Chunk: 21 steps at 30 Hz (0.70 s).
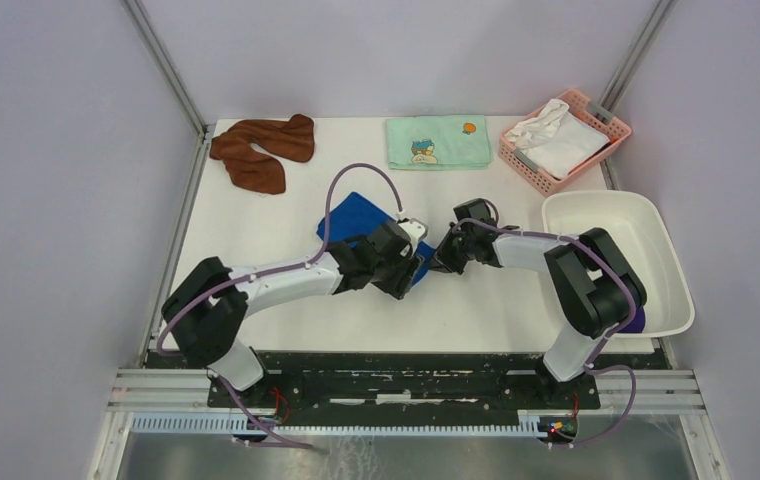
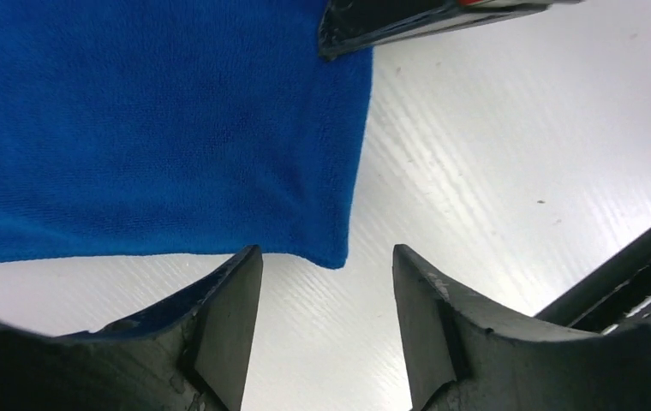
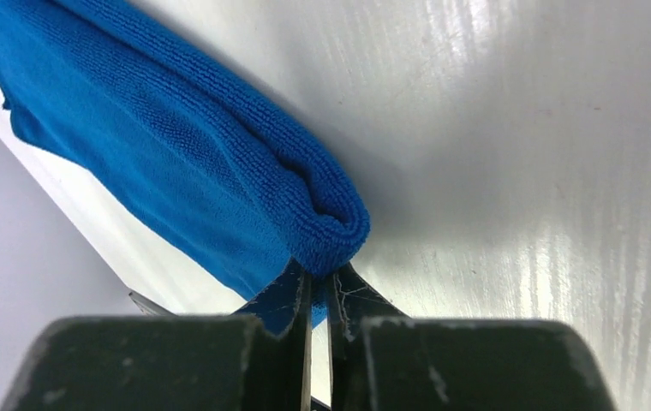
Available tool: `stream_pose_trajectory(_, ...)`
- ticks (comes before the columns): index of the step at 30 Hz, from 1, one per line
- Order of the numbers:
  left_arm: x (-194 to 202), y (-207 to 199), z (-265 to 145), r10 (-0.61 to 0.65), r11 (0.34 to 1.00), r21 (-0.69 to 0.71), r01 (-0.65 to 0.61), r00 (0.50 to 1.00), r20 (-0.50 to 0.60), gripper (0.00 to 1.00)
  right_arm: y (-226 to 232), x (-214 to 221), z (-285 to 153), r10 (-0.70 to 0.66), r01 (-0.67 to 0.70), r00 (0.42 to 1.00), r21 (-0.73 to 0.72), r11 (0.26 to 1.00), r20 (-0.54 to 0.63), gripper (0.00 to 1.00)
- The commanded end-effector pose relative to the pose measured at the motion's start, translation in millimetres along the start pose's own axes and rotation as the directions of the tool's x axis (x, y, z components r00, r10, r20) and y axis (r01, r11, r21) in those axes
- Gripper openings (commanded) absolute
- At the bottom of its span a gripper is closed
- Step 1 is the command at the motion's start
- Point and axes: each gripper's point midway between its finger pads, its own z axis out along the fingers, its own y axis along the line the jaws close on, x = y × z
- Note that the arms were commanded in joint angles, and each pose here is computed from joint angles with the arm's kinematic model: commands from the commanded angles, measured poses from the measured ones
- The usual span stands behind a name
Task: Roll the towels
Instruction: Roll the towel at the center of the board.
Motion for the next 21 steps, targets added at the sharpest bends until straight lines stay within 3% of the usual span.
stream_pose_trajectory(1, -38.4, -11.1, -21.4, 0.039, 0.997, -0.069, -0.025, 0.979, 0.202, 0.67, -5.9, -3.4, -9.4, 0.015, -0.016, 1.000, 0.097, 0.995, 0.012, 0.06)
stream_pose_trajectory(8, -49.8, -20.8, -8.2, 0.163, 0.978, -0.177, -0.111, 0.937, 0.309, 0.71, -3.6, -4.8, -20.3, 0.043, -0.043, 0.999, 0.167, 0.985, 0.003, 0.01)
stream_pose_trajectory(21, -38.1, -41.4, 30.0, 0.362, 0.894, -0.365, -0.261, 0.900, 0.243, 0.61, 7.2, -6.1, -32.2, 0.079, -0.077, 0.997, 0.179, 0.981, -0.002, 0.00)
